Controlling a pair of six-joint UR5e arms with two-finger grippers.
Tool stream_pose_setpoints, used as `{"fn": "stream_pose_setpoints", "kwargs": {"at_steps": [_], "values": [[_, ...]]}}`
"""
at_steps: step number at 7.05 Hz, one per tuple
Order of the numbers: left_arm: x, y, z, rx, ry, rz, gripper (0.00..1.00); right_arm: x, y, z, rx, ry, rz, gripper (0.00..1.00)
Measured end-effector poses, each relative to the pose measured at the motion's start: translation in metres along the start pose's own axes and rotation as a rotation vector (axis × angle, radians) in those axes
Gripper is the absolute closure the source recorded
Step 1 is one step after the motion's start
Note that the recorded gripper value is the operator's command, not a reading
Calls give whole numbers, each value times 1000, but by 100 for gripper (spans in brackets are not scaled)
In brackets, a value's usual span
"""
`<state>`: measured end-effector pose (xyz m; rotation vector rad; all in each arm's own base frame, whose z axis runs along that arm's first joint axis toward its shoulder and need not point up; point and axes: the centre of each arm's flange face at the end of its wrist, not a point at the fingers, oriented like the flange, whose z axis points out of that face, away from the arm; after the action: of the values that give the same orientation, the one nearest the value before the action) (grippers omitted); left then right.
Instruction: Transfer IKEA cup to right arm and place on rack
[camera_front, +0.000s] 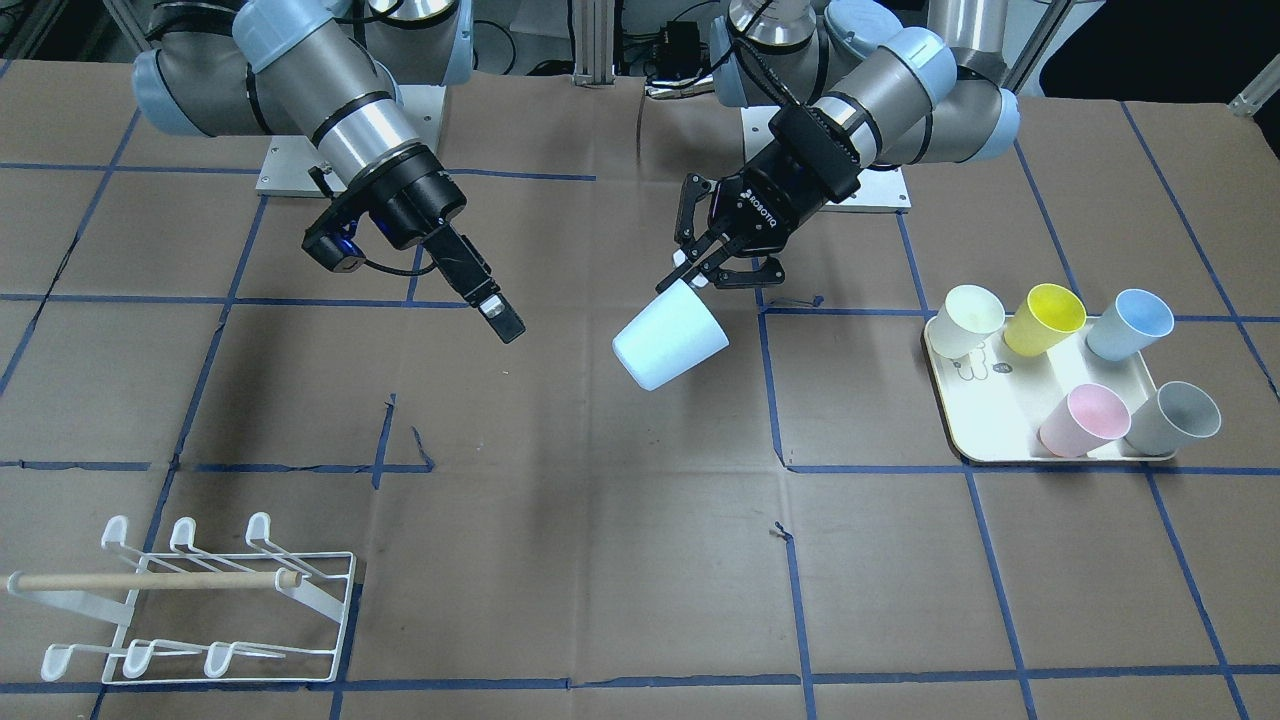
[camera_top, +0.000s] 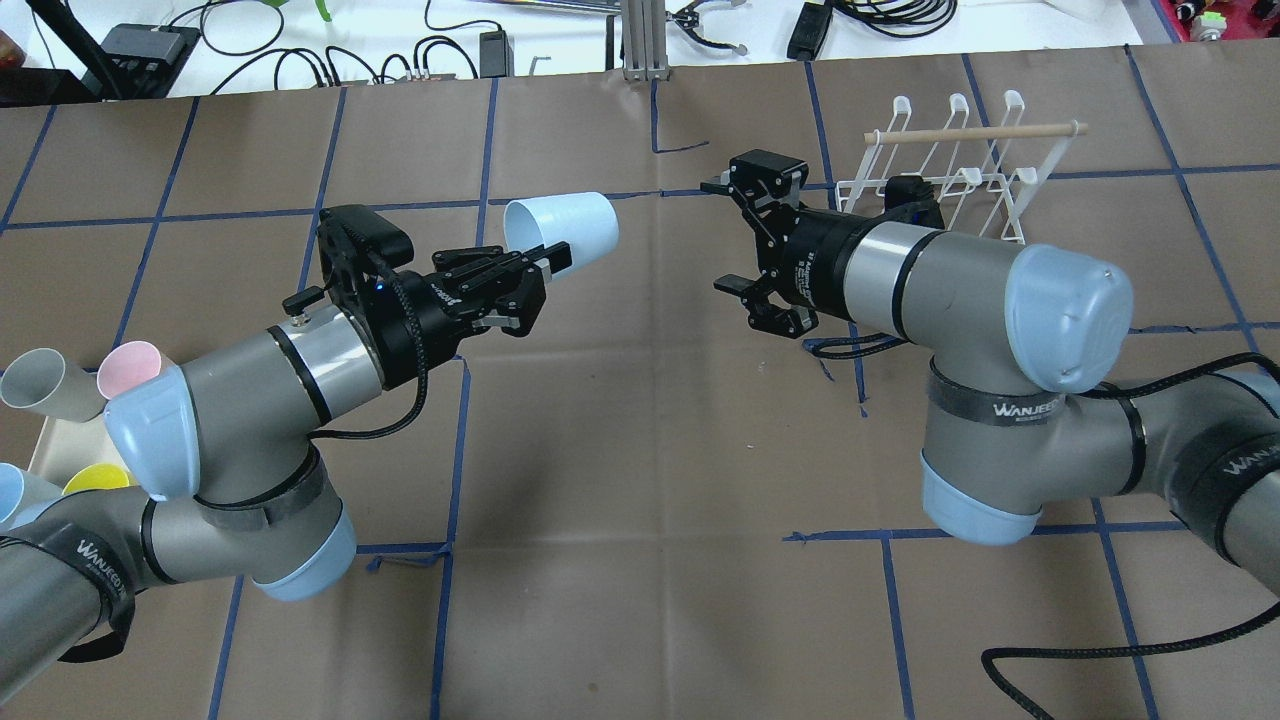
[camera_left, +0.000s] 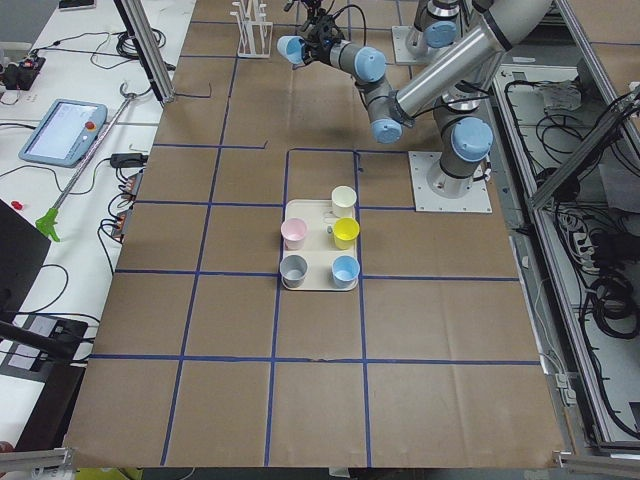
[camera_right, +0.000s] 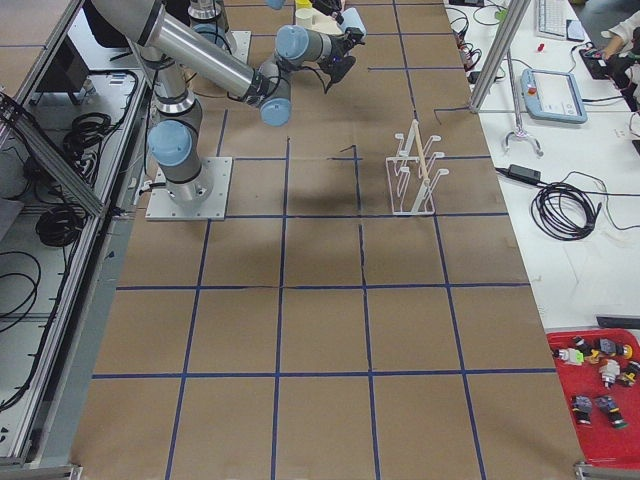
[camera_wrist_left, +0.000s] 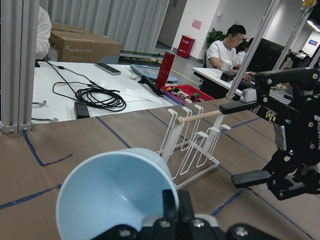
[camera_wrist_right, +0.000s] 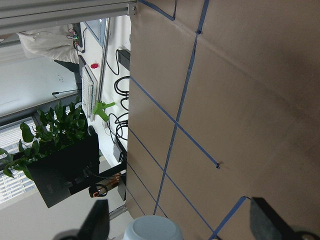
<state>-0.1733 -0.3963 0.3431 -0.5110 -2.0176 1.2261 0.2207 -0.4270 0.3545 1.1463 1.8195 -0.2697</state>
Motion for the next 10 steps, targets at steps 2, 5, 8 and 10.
{"fn": "stream_pose_setpoints", "kwargs": {"at_steps": [2, 5, 8, 10], "values": [[3, 0, 2, -1, 7, -13, 100, 4, 17, 6, -5, 15, -1, 2], [6, -1, 3, -3, 13, -23, 100, 0, 37, 17, -27, 22, -17, 1], [7, -1, 3, -3, 14, -24, 100, -6, 53, 33, -56, 33, -9, 2], [7, -1, 3, -3, 14, -25, 100, -12, 59, 38, -68, 29, 9, 1]]}}
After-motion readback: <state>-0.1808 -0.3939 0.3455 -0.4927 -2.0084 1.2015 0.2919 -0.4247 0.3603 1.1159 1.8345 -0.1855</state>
